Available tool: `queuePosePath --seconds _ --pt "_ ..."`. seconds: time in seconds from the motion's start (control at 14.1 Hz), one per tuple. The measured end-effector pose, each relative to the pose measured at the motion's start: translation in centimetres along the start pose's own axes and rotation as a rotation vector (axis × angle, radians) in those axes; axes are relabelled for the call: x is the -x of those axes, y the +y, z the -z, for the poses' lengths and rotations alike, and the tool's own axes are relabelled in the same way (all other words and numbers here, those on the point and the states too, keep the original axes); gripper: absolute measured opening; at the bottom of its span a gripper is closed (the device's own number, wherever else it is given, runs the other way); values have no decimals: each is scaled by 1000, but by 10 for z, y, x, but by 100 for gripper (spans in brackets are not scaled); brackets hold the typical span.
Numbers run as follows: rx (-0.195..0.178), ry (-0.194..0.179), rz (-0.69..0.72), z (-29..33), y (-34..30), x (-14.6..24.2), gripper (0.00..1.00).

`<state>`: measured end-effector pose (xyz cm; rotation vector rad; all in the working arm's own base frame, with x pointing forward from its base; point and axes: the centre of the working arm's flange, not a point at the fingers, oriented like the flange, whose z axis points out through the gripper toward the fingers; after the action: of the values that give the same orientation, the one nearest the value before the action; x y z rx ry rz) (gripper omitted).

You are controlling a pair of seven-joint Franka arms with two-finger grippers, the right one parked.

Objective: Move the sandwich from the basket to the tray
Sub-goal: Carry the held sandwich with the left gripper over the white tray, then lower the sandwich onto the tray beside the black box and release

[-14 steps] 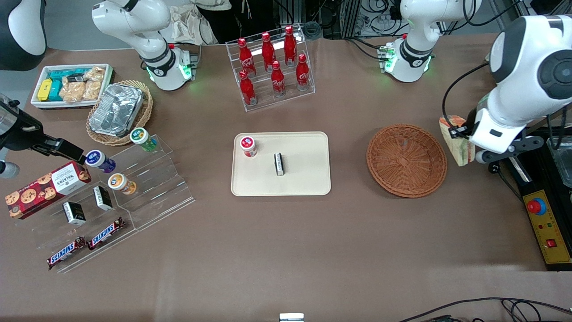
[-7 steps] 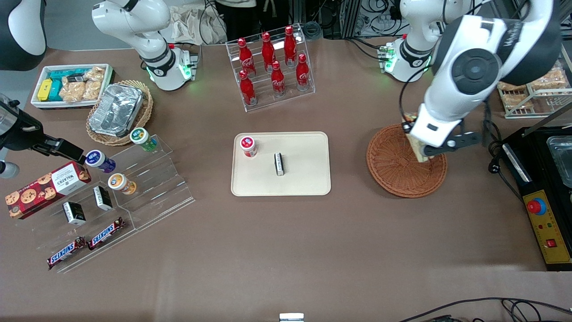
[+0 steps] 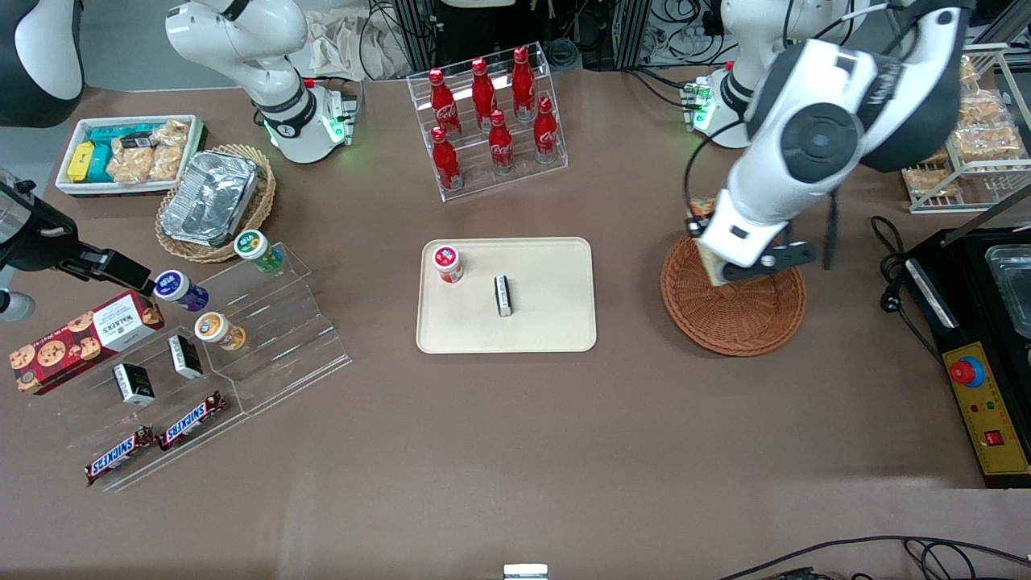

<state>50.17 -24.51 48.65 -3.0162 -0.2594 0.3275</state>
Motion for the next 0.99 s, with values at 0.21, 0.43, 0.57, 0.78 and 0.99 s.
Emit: queuePosePath --seconds 0.21,0.43,0.57,0.78,0.99 --pt "11 29 -86 -19 53 16 15" --pt "32 48 -173 -54 108 27 15" --pt "41 53 -222 -76 138 36 15" --pt "79 79 -259 -110 169 34 15" --pt "99 122 -300 -151 193 34 15"
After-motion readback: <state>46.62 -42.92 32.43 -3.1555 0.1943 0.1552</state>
